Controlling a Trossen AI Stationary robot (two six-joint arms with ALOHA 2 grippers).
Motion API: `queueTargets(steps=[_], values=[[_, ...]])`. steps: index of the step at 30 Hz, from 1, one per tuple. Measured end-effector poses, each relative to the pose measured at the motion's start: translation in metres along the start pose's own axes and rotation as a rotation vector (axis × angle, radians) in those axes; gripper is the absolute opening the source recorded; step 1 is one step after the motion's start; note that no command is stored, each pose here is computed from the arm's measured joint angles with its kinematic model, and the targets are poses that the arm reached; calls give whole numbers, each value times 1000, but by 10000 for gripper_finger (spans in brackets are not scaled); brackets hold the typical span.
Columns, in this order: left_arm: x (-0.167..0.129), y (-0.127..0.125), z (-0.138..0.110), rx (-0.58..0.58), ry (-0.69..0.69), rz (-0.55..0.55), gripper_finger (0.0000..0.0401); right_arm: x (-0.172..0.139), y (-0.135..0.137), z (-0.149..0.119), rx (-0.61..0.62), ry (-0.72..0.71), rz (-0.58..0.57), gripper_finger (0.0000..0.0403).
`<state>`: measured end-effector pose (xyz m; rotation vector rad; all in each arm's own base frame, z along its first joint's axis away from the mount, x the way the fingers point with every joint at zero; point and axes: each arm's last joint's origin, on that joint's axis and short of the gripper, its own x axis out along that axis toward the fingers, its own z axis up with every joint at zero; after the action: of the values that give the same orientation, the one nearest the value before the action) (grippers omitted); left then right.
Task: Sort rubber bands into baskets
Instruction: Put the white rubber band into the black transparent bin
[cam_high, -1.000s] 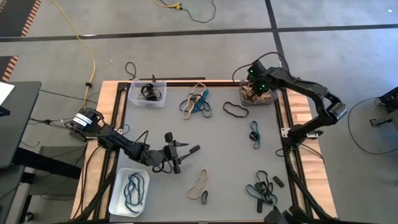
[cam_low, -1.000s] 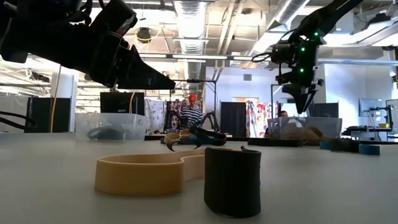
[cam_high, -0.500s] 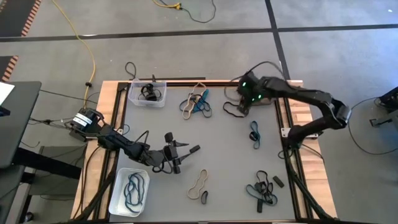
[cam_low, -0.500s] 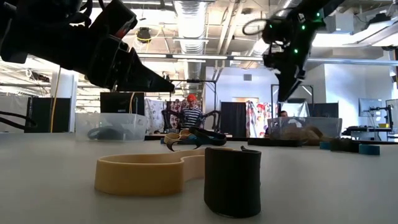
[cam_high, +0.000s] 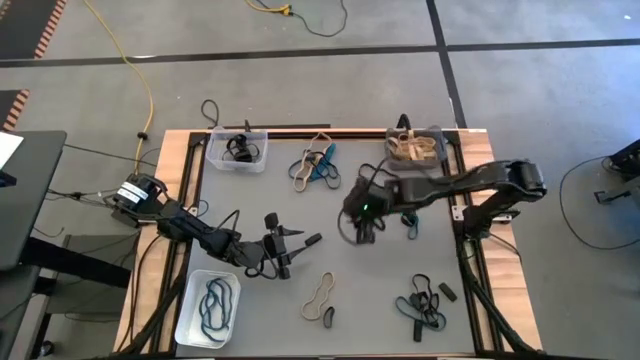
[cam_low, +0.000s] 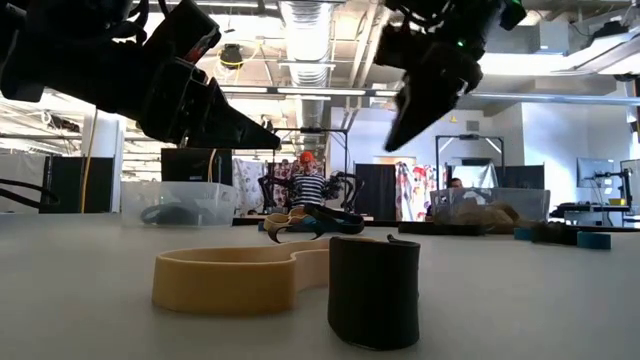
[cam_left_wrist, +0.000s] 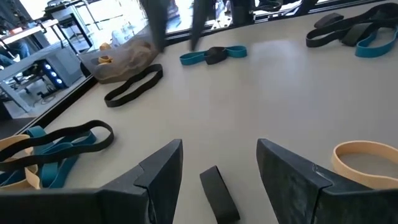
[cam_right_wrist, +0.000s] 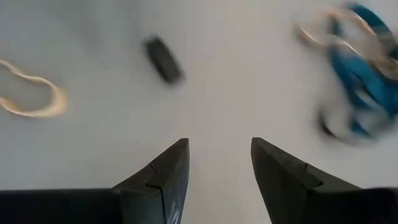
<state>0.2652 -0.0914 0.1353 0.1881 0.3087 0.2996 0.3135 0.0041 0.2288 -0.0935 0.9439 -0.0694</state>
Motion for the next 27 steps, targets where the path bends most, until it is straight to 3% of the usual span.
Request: queueTargets(steps=[8,15,19,27], values=[[0,0,-2,-4,18,0,196,56,54,3,-157,-65,78,200],[0,-1,-5,-28,42,-19,196,93,64,0,-173,-114,87,200],[0,-1,-6,-35,55,-25,196,98,66,-2,-164,-108,131,200],[0,-1,-9,-41,82,-37,196,89,97,-2,-187,-137,347,200]])
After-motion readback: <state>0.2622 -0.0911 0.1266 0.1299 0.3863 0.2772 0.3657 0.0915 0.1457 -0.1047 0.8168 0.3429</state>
